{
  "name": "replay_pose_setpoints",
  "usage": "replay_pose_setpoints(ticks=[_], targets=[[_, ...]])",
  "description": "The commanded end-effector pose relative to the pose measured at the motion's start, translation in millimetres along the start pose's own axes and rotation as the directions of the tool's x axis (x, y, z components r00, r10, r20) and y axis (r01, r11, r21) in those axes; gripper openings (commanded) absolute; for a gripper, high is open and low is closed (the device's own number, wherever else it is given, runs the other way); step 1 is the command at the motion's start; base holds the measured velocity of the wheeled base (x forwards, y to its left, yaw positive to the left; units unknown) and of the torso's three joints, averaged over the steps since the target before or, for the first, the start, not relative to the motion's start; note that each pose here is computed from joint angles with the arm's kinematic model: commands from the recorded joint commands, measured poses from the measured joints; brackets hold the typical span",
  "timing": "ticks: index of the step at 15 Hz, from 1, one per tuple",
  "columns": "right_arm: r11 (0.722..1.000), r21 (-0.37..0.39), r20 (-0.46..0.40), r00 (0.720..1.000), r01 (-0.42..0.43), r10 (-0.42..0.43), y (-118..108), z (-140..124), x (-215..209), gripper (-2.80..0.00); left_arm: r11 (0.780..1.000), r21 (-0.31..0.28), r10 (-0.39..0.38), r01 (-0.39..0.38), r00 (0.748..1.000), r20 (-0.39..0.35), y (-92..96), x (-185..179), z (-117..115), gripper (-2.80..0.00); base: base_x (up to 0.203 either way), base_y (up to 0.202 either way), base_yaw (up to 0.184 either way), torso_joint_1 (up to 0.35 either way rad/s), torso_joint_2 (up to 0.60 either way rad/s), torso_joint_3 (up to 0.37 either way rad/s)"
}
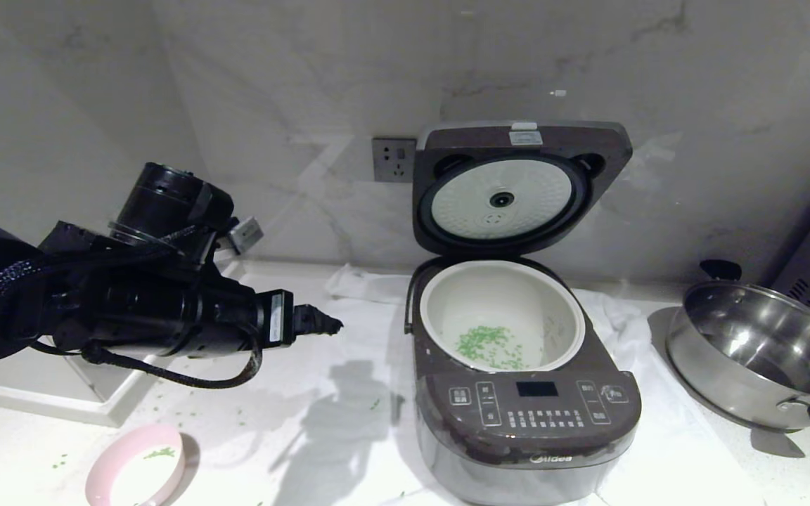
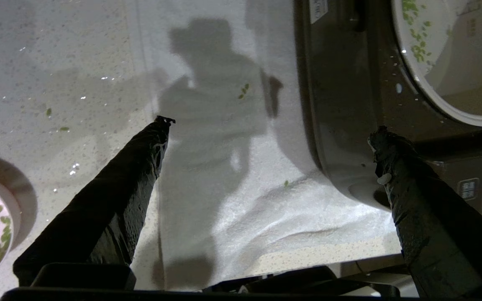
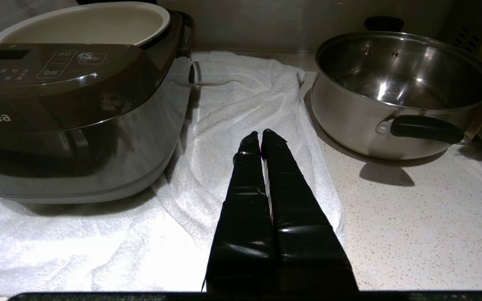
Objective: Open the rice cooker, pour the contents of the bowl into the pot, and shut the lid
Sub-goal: Close the rice cooker
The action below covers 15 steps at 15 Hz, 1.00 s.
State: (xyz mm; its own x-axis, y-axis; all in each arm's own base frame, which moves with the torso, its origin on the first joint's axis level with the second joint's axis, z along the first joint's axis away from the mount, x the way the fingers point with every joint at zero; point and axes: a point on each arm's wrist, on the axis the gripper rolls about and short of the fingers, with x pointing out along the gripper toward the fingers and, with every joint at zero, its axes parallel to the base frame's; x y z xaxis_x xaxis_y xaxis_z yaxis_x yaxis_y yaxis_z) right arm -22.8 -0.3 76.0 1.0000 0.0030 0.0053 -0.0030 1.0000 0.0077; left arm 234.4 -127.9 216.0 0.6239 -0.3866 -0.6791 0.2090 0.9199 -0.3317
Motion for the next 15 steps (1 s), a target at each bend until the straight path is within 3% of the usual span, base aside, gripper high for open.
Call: replay_pose_setpoints(ticks=[1, 5, 8, 10, 12, 13, 15], targets=[[1.0, 0.0, -0.001, 1.0, 0.0, 0.0, 0, 0, 0, -2.8, 1.0, 0.006, -0.021, 0.021, 1.0, 0.009, -8.7, 3, 5, 0.0, 0.0, 0.0, 0.0, 0.0, 0.0, 0.0], [1.0, 0.0, 0.0, 1.0, 0.0, 0.0, 0, 0, 0, -2.8, 0.997, 0.017, -0.077, 0.075, 0.993, 0.088, -25.3, -7, 27, 0.0, 0.0, 0.0, 0.0, 0.0, 0.0, 0.0], [1.0, 0.0, 0.0, 1.0, 0.0, 0.0, 0, 0, 0, -2.8, 0.988, 0.023, -0.157, 0.156, 0.973, 0.166, -49.9, -18, 47, 0.0, 0.0, 0.0, 0.0, 0.0, 0.0, 0.0], [1.0, 0.0, -0.002, 1.0, 0.0, 0.0, 0, 0, 0, -2.8, 0.978, 0.043, -0.207, 0.203, 0.96, 0.189, -67.2, -25, 49, 0.0, 0.0, 0.0, 0.0, 0.0, 0.0, 0.0], [1.0, 0.0, -0.001, 1.0, 0.0, 0.0, 0, 0, 0, -2.8, 0.98, 0.051, -0.199, 0.193, 0.952, 0.231, -75.0, -31, 51, 0.0, 0.0, 0.0, 0.0, 0.0, 0.0, 0.0], [1.0, 0.0, -0.001, 1.0, 0.0, 0.0, 0, 0, 0, -2.8, 0.979, 0.053, -0.203, 0.195, 0.945, 0.255, -76.8, -35, 53, -2.8, 0.0, 0.0, 0.0, 0.0, 0.0, 0.0], [1.0, 0.0, 0.001, 1.0, 0.0, 0.0, 0, 0, 0, -2.8, 0.972, 0.062, -0.236, 0.229, 0.918, 0.318, -81.7, -45, 63, -2.8, 0.0, 0.0, 0.0, 0.0, 0.0, 0.0]])
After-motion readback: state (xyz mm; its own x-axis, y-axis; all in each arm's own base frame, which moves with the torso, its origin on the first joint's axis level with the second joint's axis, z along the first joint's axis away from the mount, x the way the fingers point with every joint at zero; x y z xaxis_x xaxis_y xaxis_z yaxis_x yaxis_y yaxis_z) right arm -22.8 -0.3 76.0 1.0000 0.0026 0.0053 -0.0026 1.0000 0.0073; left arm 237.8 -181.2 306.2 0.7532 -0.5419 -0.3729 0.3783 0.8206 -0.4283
